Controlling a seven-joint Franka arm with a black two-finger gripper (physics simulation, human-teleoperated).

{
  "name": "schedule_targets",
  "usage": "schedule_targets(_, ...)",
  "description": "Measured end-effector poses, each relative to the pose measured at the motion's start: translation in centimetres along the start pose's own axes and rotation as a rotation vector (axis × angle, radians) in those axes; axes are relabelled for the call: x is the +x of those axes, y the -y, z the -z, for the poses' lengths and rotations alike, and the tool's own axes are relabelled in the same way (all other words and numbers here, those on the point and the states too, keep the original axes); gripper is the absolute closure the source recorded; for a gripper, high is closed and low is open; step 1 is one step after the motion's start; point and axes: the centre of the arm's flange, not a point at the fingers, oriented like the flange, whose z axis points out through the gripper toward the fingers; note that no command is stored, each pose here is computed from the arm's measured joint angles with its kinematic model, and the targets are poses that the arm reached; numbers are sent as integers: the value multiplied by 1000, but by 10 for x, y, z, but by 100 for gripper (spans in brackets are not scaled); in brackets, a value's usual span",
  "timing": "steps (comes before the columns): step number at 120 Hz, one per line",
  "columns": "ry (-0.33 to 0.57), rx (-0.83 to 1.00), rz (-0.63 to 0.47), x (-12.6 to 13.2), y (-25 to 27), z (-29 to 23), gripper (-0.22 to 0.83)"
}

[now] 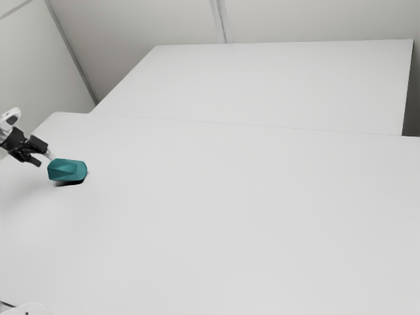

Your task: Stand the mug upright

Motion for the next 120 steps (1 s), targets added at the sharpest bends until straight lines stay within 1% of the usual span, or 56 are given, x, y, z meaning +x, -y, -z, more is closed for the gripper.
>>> schedule_targets(44, -108, -104, -44, 2, 8, -25, 0)
schedule_targets(85, -134, -187, -53, -7, 5, -52, 0)
schedule_targets(89, -137, -188, -57, -7, 5, -52, 5)
schedule_targets(101, -142, -188, -73, -4, 1, -52, 28)
schedule_targets(107, -145, -185, -81, -2, -1, -50, 37)
schedule_targets(120, -154, -174, -101, 4, -6, -44, 50)
